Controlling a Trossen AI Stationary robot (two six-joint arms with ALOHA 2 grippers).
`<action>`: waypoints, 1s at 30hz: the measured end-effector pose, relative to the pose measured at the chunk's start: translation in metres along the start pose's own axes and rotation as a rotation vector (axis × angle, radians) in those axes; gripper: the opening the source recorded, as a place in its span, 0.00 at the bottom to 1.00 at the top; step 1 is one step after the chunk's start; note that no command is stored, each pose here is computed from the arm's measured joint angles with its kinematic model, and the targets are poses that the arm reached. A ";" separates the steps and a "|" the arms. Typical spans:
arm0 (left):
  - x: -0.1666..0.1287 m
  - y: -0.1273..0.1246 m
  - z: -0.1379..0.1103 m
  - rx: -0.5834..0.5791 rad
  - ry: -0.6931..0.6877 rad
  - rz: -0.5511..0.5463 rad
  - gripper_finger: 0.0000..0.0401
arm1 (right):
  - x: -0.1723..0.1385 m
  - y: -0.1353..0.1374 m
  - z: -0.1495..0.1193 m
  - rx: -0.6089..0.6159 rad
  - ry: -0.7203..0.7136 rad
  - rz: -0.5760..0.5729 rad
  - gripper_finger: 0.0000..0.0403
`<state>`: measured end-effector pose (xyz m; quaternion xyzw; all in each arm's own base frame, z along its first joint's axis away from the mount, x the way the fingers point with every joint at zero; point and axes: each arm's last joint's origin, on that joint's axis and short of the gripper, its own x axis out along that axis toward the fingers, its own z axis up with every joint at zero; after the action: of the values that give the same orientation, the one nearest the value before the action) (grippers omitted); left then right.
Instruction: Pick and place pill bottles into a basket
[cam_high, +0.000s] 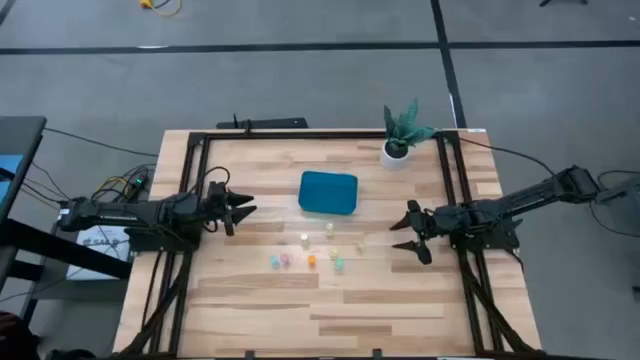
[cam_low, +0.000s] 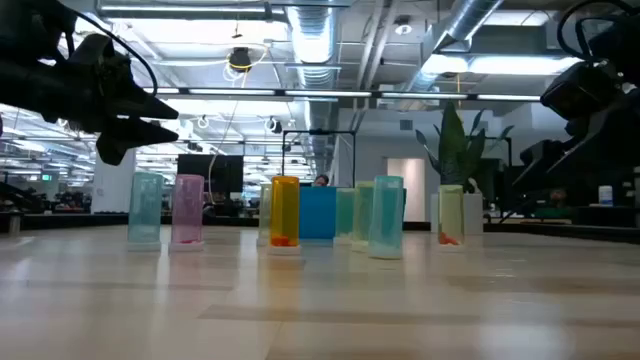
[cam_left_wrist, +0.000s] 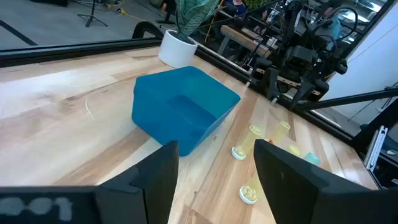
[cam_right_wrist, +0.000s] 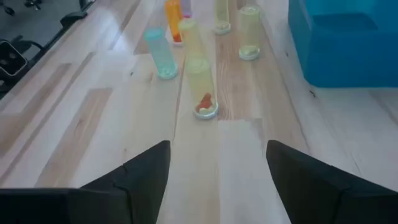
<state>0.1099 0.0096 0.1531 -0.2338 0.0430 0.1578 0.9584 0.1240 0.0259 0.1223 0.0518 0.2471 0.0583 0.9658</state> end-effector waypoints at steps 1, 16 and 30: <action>0.000 0.000 0.000 0.000 0.000 0.000 0.50 | 0.001 0.000 0.000 0.000 0.003 0.000 0.65; 0.000 0.000 0.000 0.000 0.000 0.000 0.50 | 0.008 0.000 0.000 -0.001 0.015 -0.002 0.65; 0.000 0.000 0.000 0.000 0.000 0.000 0.50 | 0.031 0.007 0.022 -0.031 0.130 0.017 0.65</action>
<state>0.1099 0.0096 0.1531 -0.2336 0.0430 0.1578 0.9585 0.1613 0.0353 0.1275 0.0351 0.3077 0.0737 0.9480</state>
